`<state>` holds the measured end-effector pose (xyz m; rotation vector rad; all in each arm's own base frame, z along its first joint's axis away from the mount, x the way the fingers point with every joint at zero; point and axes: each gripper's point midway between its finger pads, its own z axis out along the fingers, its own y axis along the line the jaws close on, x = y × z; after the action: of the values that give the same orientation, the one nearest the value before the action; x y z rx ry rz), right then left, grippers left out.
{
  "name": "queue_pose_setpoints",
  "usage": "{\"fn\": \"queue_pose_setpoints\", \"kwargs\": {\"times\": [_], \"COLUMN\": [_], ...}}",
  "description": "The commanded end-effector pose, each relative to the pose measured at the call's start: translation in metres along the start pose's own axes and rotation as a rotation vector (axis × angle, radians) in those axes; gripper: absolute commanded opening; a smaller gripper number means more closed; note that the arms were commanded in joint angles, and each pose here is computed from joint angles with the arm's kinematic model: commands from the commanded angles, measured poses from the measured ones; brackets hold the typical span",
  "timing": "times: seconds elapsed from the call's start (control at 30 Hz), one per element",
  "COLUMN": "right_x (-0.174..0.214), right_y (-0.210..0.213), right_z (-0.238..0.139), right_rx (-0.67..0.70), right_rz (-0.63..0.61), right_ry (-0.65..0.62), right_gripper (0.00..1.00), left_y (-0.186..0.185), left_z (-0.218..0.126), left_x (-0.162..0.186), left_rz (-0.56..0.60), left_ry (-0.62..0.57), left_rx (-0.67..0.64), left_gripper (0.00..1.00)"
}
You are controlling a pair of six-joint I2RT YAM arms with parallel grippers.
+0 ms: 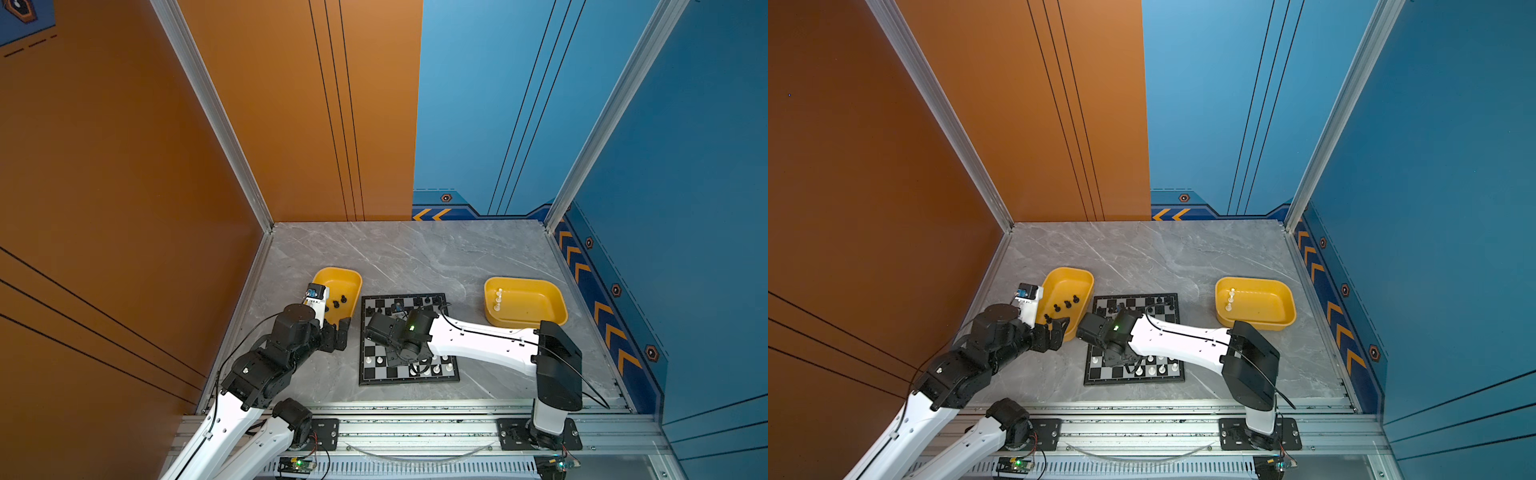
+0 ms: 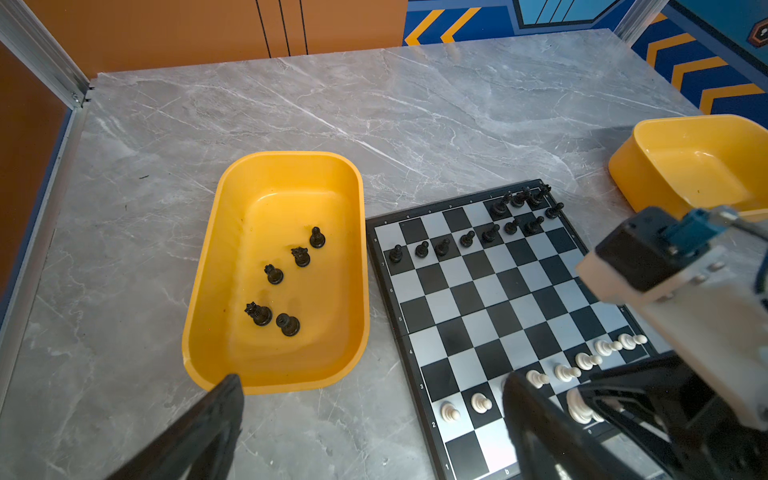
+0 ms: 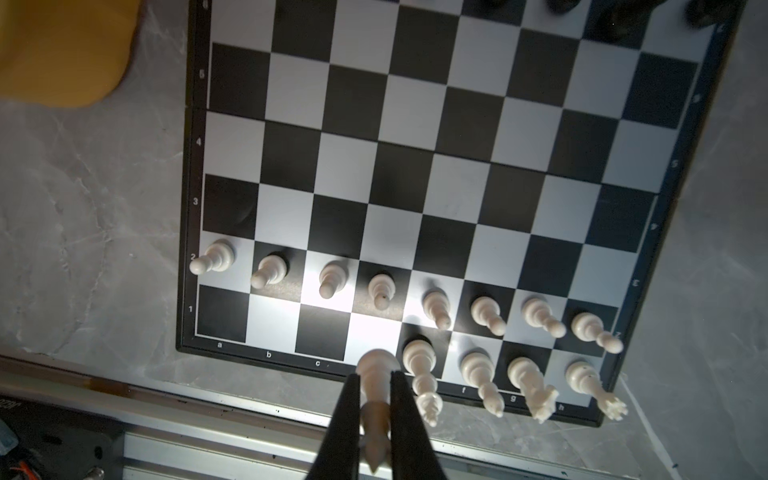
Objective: Set up the chess pieces on the board
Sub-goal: 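Carry the white piece toward the board while the left gripper lowers toward black pieces, then lower the white piece onto a nearest-row square and open the right gripper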
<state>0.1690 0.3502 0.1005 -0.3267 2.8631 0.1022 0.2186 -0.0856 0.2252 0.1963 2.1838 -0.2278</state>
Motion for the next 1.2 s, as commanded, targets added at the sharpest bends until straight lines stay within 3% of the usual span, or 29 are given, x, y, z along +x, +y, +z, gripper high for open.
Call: {"fn": "queue_pose_setpoints", "kwargs": {"times": [0.0,1.17], "right_x": [0.009,0.017], "right_y": [0.010,-0.011], "right_z": [0.004,0.042], "right_rx": [-0.011,0.040], "right_rz": [-0.036,-0.017], "right_ry": [0.026,0.020], "right_gripper": [0.11,0.12], "left_y": [0.001,0.003], "left_z": [0.001,-0.005], "left_x": [0.011,0.003], "left_rz": [-0.020,-0.032], "left_ry": [0.032,0.006], "left_rx": [0.007,-0.001], "left_gripper": [0.98,0.98]}}
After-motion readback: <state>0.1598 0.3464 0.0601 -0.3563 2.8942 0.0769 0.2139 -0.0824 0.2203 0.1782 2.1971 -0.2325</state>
